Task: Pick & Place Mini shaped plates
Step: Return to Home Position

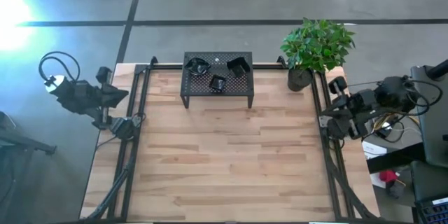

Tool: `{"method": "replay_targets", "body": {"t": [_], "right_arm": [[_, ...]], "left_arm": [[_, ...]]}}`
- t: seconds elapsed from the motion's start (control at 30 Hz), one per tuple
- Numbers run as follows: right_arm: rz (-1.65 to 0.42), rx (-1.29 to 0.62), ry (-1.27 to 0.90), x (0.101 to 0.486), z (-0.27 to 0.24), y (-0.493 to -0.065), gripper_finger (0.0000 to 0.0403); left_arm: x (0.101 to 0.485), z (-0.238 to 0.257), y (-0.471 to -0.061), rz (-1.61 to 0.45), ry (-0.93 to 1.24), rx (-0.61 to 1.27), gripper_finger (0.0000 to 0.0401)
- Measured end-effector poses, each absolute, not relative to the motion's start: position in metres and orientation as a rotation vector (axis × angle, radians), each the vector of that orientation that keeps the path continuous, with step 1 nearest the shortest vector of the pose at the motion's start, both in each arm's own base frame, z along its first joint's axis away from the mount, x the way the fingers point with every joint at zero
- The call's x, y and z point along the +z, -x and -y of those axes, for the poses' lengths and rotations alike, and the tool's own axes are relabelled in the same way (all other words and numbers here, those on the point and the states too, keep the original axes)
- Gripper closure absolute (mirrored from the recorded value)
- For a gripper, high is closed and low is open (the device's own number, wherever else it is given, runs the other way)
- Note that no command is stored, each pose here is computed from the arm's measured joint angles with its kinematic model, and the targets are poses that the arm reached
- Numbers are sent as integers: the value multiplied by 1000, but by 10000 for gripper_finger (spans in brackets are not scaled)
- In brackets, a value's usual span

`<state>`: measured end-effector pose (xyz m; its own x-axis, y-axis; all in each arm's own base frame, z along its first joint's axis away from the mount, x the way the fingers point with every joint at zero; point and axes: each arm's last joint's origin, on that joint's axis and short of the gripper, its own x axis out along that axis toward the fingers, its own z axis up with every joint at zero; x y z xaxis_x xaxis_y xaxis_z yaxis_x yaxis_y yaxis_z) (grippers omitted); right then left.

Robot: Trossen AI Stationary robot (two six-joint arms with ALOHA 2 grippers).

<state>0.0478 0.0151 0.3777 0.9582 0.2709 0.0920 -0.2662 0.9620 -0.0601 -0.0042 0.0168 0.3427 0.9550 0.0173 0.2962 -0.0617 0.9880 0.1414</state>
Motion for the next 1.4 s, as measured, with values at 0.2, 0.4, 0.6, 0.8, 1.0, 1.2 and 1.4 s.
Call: {"method": "replay_targets", "body": {"t": [0.2,0.4,0.6,0.8,1.0,1.2,1.4], "right_arm": [[159,271,22,370,-9,-30,394],[215,265,16,363,-3,-15,394],[285,257,10,356,3,3,394],[335,250,8,348,8,16,394],[315,249,28,346,6,11,394],[267,255,31,331,2,-1,394],[221,256,39,306,-6,-25,394]], "left_arm": [[344,-18,6,303,-148,44,401],[343,-18,6,295,-158,44,401],[343,-17,5,287,-164,42,401],[339,-17,4,263,-175,38,401],[331,-13,-3,232,-180,32,401],[313,-6,-17,175,-201,22,401],[287,5,-38,133,-202,15,401]]}}
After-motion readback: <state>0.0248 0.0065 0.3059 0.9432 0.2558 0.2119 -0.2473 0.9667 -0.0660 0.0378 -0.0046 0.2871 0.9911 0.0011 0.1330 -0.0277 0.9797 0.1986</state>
